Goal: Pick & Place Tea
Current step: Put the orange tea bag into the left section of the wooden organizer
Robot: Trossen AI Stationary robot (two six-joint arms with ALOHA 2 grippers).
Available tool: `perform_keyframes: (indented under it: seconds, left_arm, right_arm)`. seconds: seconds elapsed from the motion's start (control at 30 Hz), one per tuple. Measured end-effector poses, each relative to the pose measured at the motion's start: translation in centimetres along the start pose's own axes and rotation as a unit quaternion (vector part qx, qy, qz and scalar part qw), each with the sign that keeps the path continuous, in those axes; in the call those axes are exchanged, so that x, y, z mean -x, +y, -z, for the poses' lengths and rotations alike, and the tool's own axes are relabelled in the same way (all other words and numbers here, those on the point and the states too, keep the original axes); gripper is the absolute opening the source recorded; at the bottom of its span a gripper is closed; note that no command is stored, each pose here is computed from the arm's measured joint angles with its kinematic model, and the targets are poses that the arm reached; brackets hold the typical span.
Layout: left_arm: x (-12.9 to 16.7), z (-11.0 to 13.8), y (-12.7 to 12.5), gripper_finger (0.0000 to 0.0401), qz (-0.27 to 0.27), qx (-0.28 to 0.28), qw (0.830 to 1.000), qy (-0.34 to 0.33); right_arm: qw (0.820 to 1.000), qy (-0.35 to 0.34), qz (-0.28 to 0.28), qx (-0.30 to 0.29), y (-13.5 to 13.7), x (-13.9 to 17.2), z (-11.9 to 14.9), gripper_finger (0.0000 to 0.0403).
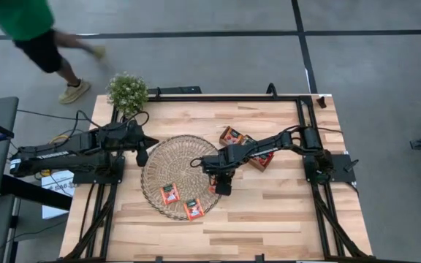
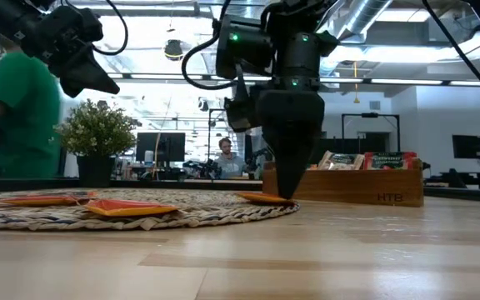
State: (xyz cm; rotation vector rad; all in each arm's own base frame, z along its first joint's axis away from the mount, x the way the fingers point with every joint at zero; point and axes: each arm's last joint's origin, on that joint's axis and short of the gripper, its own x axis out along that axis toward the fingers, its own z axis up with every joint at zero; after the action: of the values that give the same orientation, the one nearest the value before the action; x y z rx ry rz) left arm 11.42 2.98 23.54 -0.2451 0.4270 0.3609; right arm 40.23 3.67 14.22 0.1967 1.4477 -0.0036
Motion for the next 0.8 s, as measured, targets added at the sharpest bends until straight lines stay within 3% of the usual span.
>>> perform_keyframes:
  seconds: [0.17, 0.43, 0.63, 0.8]
  left_arm:
    - [0.0, 0.0, 0.0, 0.0000, 0.000, -0.002, 1.000, -0.002]
    - [0.0, 0.0, 0.0, 0.0000, 0.000, -0.003, 1.000, -0.002]
    - [0.0, -0.1, 0.0, 0.0000, 0.001, -0.003, 1.000, -0.003]
    - [0.0, -0.1, 0.0, 0.0000, 0.001, -0.005, 1.000, -0.004]
  right_arm:
    - [1.000, -0.002, 0.008, -0.008, 0.0, 0.0, 0.0, 0.0082]
    - [1.000, -0.002, 0.016, -0.009, -0.1, 0.0, 0.0, 0.0009]
    - [0.999, -0.001, 0.031, -0.021, 0.0, 0.7, -0.5, 0.0008]
    - [0.997, -0.009, 0.076, -0.020, 0.3, 3.6, -1.5, 0.0003]
